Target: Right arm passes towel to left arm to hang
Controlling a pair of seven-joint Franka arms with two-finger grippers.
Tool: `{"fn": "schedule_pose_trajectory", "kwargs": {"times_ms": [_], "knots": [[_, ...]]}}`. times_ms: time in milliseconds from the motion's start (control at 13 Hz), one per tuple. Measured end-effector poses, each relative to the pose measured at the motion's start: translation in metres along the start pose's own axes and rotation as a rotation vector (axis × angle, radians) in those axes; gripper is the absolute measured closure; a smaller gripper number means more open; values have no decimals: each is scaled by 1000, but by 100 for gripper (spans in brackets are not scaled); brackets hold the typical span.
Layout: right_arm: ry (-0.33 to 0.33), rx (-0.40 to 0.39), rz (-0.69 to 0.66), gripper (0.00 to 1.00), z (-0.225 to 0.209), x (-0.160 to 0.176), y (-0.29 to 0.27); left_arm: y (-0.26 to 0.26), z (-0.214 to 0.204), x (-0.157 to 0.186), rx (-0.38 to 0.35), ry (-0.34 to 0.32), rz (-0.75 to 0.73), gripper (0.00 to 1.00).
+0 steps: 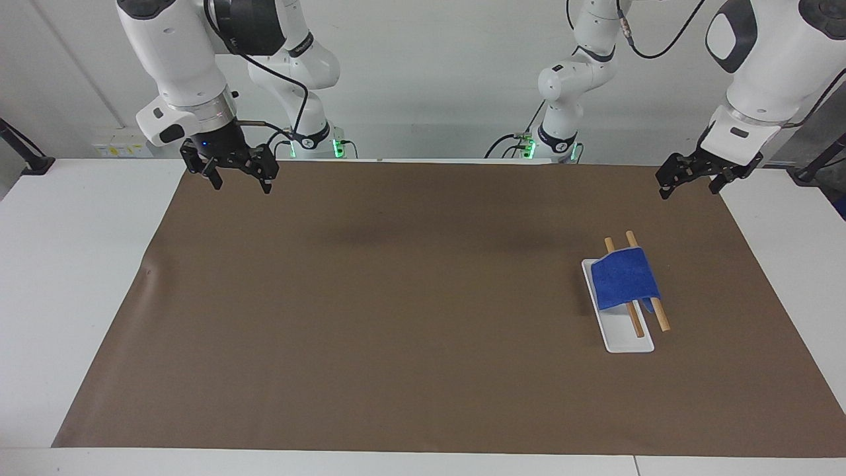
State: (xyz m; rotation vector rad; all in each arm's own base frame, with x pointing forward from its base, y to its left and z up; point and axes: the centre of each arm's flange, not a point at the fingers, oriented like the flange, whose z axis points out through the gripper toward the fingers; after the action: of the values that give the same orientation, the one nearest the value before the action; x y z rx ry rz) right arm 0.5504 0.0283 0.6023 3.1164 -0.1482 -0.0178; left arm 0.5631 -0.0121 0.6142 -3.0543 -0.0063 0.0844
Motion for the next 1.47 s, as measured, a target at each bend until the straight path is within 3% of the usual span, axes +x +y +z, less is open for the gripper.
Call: {"fn": "schedule_pose_trajectory", "kwargs": {"times_ms": [1466], "knots": [[0, 0, 0, 0, 0, 0, 0, -4, 0, -4, 20, -4, -17, 0]]}}
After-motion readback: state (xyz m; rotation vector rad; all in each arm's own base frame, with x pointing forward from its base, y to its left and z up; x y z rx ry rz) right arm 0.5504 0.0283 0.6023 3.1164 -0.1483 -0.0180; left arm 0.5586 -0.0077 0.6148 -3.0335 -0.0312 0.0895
